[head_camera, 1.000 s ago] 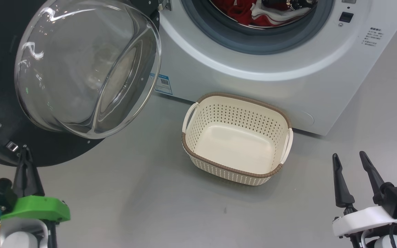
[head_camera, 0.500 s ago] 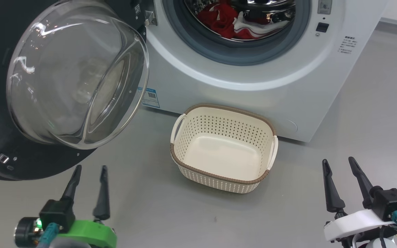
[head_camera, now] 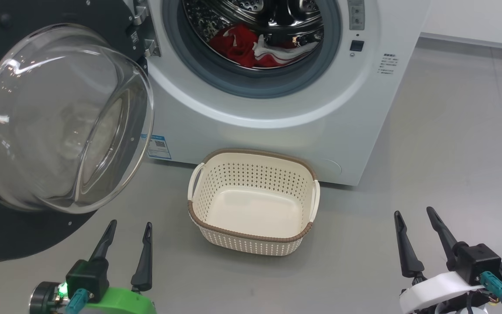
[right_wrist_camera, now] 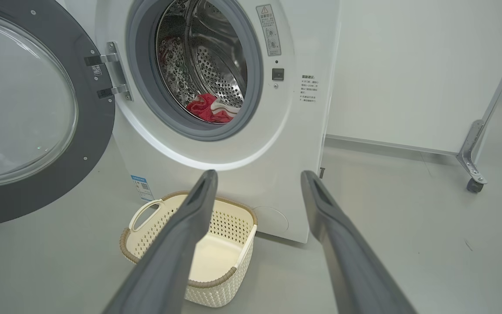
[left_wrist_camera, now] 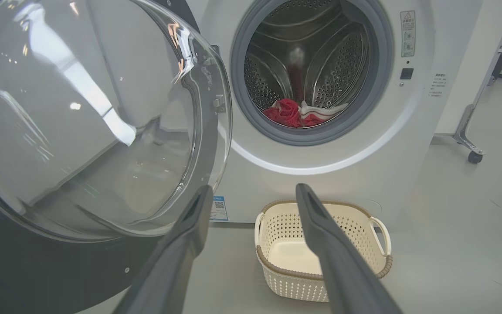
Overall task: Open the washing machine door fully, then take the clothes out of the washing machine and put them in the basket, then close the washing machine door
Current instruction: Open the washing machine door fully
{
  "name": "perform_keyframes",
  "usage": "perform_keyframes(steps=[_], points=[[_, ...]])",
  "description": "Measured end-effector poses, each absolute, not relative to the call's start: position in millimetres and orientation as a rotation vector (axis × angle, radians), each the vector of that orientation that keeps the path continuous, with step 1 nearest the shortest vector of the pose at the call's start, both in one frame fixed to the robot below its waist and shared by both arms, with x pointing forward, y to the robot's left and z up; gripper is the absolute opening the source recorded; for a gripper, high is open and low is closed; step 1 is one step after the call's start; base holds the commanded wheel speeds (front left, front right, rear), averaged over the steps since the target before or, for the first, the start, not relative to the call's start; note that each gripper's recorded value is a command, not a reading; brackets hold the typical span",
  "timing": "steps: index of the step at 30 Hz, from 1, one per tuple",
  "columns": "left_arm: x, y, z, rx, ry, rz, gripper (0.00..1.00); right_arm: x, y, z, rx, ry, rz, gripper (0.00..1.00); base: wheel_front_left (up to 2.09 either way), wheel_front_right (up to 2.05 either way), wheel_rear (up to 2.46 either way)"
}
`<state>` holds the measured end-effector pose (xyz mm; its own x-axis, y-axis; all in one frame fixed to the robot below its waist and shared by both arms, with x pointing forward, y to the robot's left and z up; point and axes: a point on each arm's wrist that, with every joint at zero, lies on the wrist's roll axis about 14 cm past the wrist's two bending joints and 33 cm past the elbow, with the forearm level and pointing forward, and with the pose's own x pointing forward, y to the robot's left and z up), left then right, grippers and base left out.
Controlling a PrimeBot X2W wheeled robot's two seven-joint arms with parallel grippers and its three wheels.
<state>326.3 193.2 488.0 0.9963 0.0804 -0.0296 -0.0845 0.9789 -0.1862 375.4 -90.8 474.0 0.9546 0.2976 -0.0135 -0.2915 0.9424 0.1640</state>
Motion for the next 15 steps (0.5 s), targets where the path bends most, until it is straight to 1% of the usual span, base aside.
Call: perform_keyframes(steps=[5,15], points=[[331,181,491,-0.184,0.02,0.045,1.0,364,-101,472,0.167,0.044,0.267,1.0,0.0,0.0,0.0],[345,156,497,-0.182,0.016,-0.033,1.0,353,-128,482,0.161,0.007,0.183,1.0,0.0,0.0,0.0]])
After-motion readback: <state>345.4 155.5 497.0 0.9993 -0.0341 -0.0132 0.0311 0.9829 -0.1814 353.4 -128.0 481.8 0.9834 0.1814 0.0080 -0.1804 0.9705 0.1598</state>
